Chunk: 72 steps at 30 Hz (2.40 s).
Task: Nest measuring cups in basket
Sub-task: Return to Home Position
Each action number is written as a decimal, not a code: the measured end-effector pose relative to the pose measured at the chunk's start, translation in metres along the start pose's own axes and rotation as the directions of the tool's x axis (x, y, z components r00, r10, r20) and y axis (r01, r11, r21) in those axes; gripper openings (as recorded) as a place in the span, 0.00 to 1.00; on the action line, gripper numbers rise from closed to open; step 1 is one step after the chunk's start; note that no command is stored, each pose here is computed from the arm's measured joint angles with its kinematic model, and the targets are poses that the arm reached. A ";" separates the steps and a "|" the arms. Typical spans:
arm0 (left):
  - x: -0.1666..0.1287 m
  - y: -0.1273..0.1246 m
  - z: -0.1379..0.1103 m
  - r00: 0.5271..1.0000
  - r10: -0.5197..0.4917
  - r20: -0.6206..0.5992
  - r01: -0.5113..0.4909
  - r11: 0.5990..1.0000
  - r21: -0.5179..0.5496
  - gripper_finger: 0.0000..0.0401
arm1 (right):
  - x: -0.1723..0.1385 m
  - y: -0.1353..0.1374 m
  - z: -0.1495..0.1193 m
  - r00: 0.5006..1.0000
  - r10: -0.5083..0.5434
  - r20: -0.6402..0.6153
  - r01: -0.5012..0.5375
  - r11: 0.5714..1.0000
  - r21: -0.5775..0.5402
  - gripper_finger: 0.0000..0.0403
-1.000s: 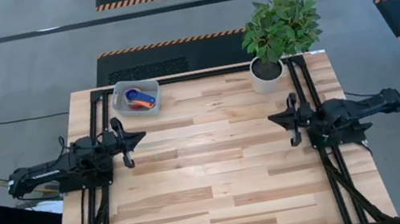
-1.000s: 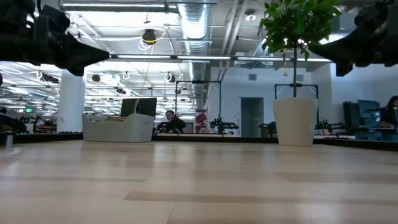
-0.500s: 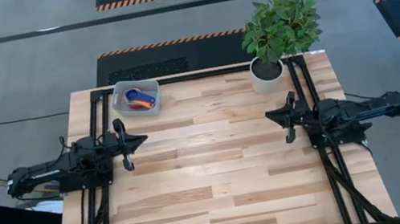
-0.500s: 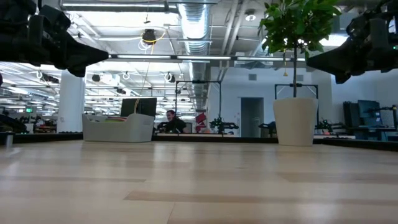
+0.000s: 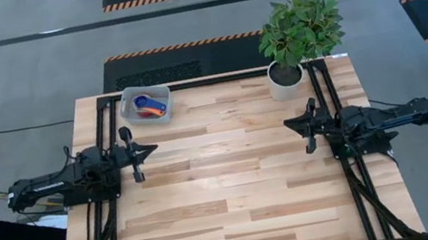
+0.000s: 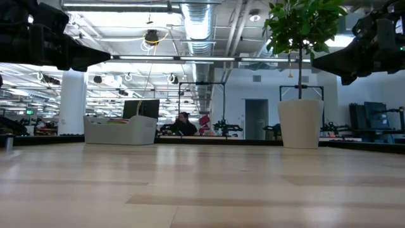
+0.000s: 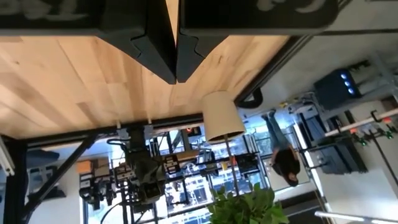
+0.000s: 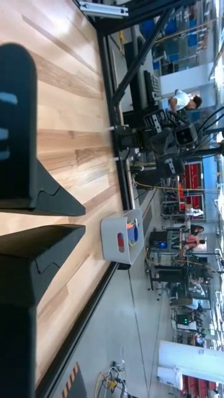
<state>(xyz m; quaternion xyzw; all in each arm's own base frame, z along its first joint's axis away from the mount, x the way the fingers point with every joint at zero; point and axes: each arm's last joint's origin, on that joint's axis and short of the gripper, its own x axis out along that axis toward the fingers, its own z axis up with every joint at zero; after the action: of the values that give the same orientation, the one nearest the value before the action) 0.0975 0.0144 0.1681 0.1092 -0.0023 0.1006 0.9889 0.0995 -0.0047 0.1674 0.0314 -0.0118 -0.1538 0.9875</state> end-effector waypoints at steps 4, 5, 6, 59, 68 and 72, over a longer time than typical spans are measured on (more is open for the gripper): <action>0.000 0.000 0.000 1.000 0.000 0.000 0.000 1.000 -0.022 0.00 | 0.000 0.000 0.000 1.000 0.000 0.000 0.000 1.000 0.000 0.15; 0.000 0.000 0.000 1.000 0.000 0.000 0.000 1.000 -0.023 0.00 | 0.000 0.000 0.000 1.000 0.000 0.000 0.000 1.000 0.000 0.15; 0.000 0.000 0.000 1.000 0.000 0.000 0.000 1.000 -0.022 0.00 | 0.000 0.000 0.000 1.000 0.000 0.000 0.000 1.000 0.000 0.15; 0.000 0.000 0.000 1.000 0.000 0.000 0.000 1.000 -0.023 0.00 | 0.000 0.000 0.000 1.000 0.000 -0.001 0.000 1.000 0.000 0.15; 0.000 0.000 0.000 1.000 0.000 0.000 0.000 1.000 -0.023 0.00 | 0.000 0.000 0.000 1.000 -0.001 -0.001 0.001 1.000 0.000 0.15; 0.000 0.000 0.000 1.000 0.000 0.001 0.000 1.000 -0.023 0.00 | 0.000 0.000 0.000 1.000 -0.001 -0.001 0.001 1.000 0.000 0.15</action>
<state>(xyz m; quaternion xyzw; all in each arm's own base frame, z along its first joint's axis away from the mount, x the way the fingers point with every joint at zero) 0.0975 0.0143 0.1681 0.0980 -0.0037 0.1004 0.9901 0.0995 -0.0047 0.1670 0.0316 -0.0112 -0.1542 0.9875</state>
